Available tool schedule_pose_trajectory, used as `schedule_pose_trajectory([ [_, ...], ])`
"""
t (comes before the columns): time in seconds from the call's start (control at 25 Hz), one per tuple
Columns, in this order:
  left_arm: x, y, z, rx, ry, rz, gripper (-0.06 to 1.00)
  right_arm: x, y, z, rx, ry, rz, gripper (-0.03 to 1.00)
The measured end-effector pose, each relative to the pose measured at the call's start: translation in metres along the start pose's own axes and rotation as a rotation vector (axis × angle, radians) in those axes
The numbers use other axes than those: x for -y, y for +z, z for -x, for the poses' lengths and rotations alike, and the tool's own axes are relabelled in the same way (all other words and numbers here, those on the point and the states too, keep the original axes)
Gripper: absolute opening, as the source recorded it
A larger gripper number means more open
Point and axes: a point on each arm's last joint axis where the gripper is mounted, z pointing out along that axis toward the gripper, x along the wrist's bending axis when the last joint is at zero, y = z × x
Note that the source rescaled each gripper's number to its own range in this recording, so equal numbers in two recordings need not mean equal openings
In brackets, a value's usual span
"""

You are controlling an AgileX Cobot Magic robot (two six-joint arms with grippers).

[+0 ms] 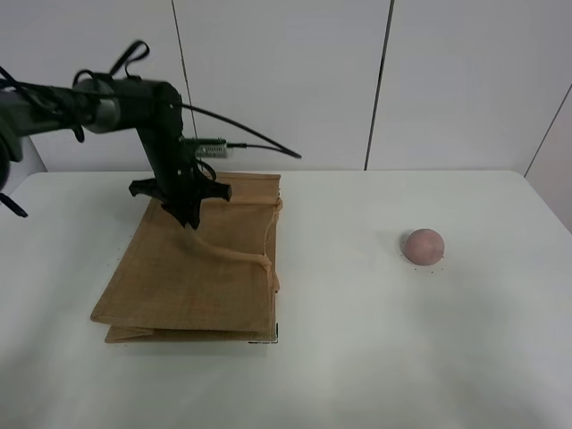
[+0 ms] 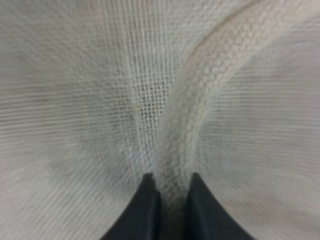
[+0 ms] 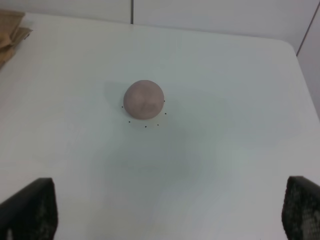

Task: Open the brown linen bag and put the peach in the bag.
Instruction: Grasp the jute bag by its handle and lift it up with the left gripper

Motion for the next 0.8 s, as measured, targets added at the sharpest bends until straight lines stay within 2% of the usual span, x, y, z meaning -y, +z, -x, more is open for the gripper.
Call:
schedule_pose_trajectory([
  [0.24, 0.000, -0.119, 0.000, 0.037, 0.027, 0.216, 0.00, 0.000, 0.000, 0.000, 0.000, 0.000, 0.000, 1.00],
  [0.4, 0.013, -0.180, -0.002, 0.062, 0.038, 0.340, 0.00, 0.000, 0.000, 0.000, -0.004, 0.002, 0.000, 1.00],
  [0.56, 0.028, -0.216, -0.005, 0.075, 0.041, 0.414, 0.00, 0.000, 0.000, -0.001, -0.007, 0.004, 0.001, 1.00],
  [0.8, 0.037, -0.230, -0.005, 0.098, 0.060, 0.429, 0.00, 0.000, 0.000, -0.001, -0.007, 0.004, 0.001, 1.00],
])
